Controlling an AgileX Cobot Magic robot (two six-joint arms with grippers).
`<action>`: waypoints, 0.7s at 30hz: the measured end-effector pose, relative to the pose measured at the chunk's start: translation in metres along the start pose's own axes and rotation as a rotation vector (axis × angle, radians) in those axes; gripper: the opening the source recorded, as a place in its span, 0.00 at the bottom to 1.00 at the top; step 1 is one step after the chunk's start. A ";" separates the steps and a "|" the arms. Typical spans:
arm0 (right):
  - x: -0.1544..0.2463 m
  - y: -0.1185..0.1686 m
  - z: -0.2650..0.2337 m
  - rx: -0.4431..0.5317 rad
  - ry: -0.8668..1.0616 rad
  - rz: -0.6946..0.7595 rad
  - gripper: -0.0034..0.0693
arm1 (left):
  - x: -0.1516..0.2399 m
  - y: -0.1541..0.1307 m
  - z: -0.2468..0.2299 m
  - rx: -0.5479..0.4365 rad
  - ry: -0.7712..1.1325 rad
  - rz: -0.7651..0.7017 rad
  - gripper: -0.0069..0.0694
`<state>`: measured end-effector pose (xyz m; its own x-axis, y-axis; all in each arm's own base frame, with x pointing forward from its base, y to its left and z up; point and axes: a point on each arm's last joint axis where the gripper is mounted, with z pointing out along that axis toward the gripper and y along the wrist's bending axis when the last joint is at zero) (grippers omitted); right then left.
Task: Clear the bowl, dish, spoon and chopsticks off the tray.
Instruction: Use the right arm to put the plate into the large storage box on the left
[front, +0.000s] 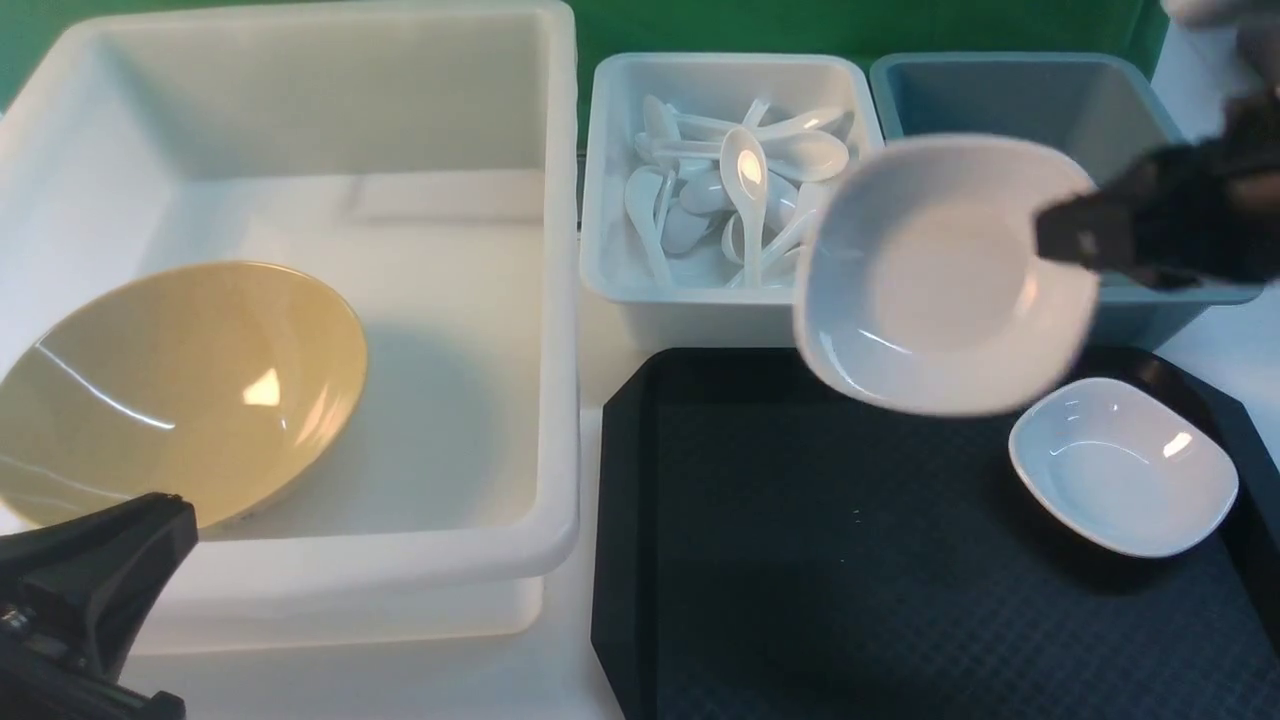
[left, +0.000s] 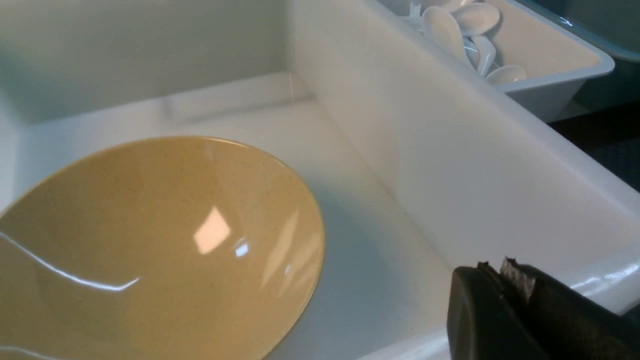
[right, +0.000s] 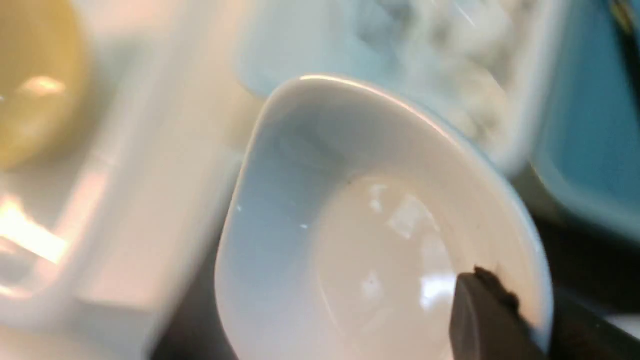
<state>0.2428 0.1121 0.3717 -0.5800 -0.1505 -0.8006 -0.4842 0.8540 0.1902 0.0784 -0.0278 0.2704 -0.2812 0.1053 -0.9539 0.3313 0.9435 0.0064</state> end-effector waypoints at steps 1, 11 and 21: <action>-0.011 0.014 0.010 -0.045 -0.018 -0.038 0.14 | 0.000 0.000 0.000 -0.001 -0.003 0.000 0.08; -0.040 0.132 0.158 -0.153 0.192 -0.394 0.14 | -0.001 0.000 0.000 -0.001 -0.008 0.002 0.08; -0.031 0.158 0.244 -0.021 0.371 -0.499 0.14 | -0.001 0.000 -0.001 0.000 -0.012 -0.001 0.08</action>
<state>0.3440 0.3732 0.2884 -0.4676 -0.6954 -0.5458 -0.7661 0.6268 -0.1423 0.0780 -0.0278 0.2719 -0.2708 0.1005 -0.9574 0.3312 0.9436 0.0054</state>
